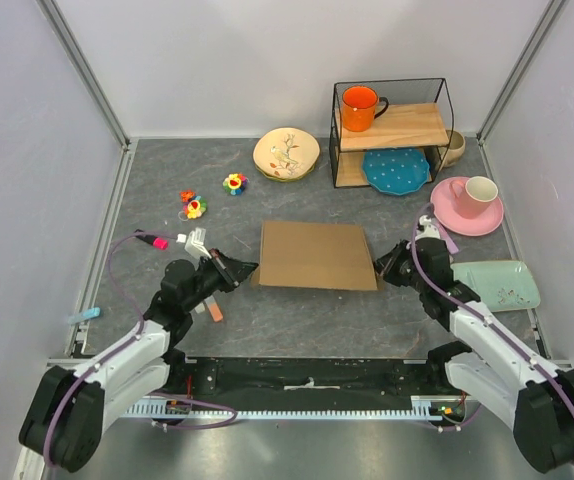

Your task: Fold the paper box

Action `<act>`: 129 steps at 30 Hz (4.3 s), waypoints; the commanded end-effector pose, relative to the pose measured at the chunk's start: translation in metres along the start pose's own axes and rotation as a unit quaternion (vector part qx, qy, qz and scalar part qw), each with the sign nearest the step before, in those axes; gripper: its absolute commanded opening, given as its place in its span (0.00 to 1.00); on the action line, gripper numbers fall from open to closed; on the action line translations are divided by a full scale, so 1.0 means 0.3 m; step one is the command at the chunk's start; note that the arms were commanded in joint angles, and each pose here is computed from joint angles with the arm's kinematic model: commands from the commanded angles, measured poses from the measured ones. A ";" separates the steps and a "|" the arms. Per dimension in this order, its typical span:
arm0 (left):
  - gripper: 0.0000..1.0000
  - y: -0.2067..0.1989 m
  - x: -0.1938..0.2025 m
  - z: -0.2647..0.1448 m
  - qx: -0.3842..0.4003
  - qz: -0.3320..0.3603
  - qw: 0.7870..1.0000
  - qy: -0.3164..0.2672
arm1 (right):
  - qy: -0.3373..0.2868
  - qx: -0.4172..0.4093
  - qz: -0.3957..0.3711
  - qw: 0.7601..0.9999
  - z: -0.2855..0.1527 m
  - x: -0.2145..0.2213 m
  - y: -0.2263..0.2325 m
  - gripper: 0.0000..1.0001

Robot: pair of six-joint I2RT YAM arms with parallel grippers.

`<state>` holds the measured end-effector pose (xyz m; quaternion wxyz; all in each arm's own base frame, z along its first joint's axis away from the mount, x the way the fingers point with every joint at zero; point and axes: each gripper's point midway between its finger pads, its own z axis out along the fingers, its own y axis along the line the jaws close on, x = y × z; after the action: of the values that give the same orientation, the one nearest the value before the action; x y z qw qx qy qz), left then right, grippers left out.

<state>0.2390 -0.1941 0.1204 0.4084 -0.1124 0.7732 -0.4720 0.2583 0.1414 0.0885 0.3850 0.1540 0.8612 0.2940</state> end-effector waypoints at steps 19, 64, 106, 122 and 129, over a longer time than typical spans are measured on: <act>0.02 -0.222 -0.115 -0.041 0.054 0.001 0.998 -0.021 | -0.046 -0.046 -0.002 0.998 -0.107 -0.202 0.229 0.00; 0.34 0.018 -0.321 -0.244 -0.247 0.063 0.955 -0.150 | -0.149 0.085 -0.187 0.967 -0.440 -0.430 0.184 0.66; 0.56 -0.280 -0.390 -0.174 -0.082 0.180 0.972 -0.123 | -0.046 0.034 -0.262 0.963 -0.191 -0.297 0.247 0.38; 0.63 -0.305 -0.320 -0.132 -0.044 0.226 0.972 -0.049 | -0.044 0.028 -0.267 0.962 -0.193 -0.277 0.247 0.36; 0.63 -0.356 -0.313 -0.126 0.003 0.312 0.950 -0.028 | -0.042 0.026 -0.268 0.962 -0.195 -0.273 0.247 0.36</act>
<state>0.2507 -0.1641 0.2289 0.5068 0.0261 0.8013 -0.3168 0.2687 0.1337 0.2048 0.4653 -0.0612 0.8713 0.1433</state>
